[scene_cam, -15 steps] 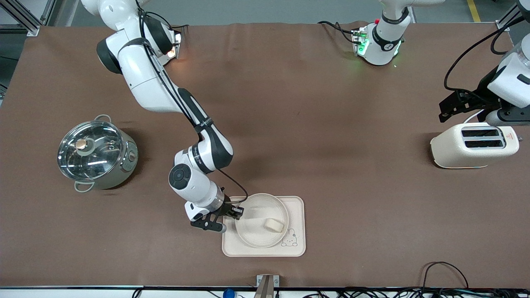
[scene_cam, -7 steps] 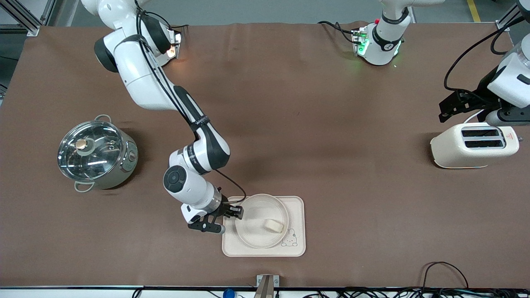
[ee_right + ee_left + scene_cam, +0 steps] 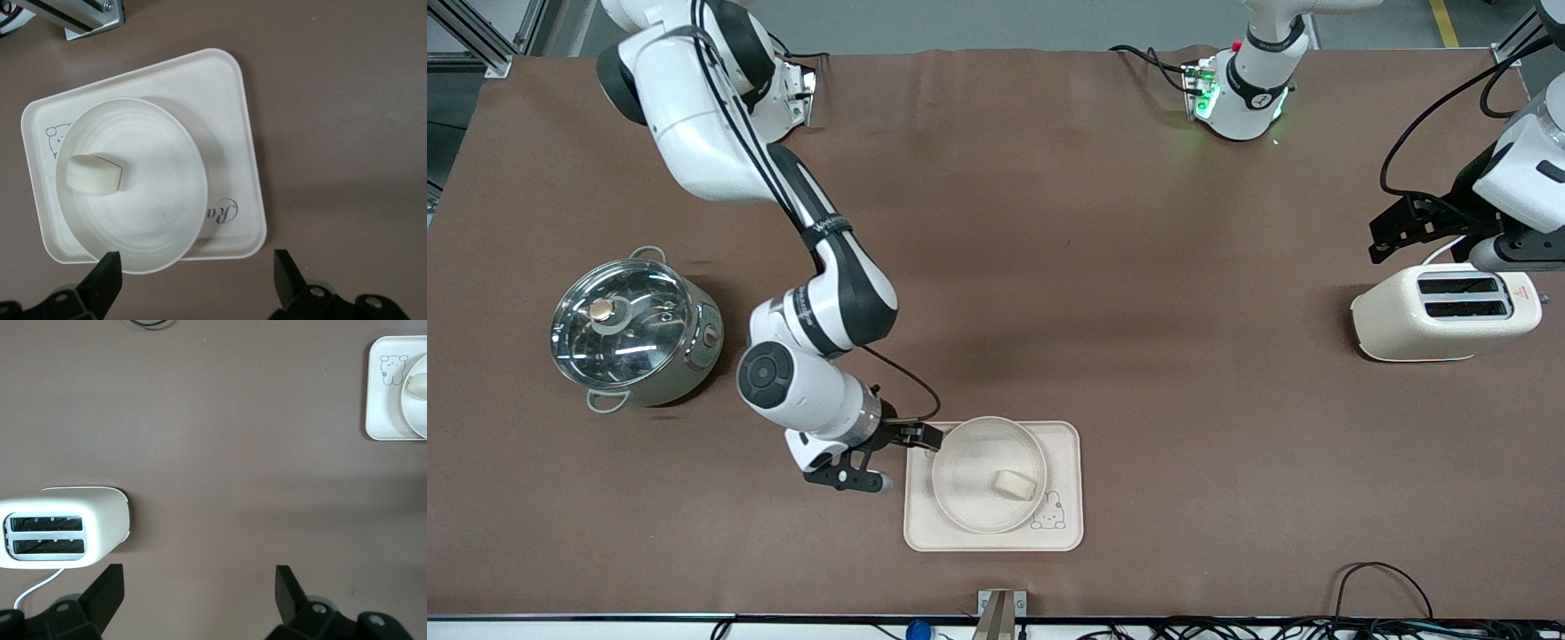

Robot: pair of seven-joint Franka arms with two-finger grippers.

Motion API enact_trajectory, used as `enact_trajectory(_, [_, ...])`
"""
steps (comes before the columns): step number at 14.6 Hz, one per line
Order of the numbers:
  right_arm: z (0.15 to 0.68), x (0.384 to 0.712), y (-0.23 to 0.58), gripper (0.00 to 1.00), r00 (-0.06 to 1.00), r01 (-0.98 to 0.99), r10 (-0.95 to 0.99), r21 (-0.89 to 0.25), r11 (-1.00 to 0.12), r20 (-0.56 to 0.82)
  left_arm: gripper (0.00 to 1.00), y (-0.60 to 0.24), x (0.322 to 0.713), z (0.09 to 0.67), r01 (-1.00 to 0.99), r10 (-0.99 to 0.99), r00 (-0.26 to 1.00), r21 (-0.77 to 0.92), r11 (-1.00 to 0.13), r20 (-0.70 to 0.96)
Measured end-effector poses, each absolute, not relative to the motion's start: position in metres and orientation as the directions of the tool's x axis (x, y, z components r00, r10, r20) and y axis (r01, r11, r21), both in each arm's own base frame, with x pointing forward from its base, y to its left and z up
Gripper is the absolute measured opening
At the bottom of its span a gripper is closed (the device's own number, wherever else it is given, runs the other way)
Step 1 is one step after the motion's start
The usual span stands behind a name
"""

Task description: Place bun in plate and plate on tray

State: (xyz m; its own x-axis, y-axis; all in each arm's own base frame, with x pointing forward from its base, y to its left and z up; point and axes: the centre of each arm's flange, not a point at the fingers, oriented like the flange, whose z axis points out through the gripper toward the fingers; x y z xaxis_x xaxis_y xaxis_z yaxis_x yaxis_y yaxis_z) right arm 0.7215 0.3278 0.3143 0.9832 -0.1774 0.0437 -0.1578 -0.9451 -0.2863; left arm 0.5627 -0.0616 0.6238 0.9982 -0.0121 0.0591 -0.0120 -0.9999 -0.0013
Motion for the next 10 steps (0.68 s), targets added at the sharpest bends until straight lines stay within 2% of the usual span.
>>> enact_trajectory(4, [0.404, 0.687, 0.289, 1.0, 0.981, -0.163, -0.184, -0.256, -0.953, 0.059, 1.0, -0.062, 0.563, 0.624, -0.012, -0.012, 0.998, -0.001, -1.0, 0.059])
enact_trajectory(8, [0.504, 0.645, 0.208, 1.0, 0.988, -0.141, -0.149, -0.172, -0.975, 0.031, 1.0, -0.062, 0.563, 0.624, -0.012, -0.012, 0.998, -0.001, -1.0, 0.06])
enact_trajectory(10, [0.538, 0.631, 0.173, 1.0, 0.988, -0.145, -0.152, -0.142, -0.979, 0.034, 1.0, -0.062, 0.563, 0.624, -0.012, -0.012, 0.998, -0.001, -1.0, 0.06])
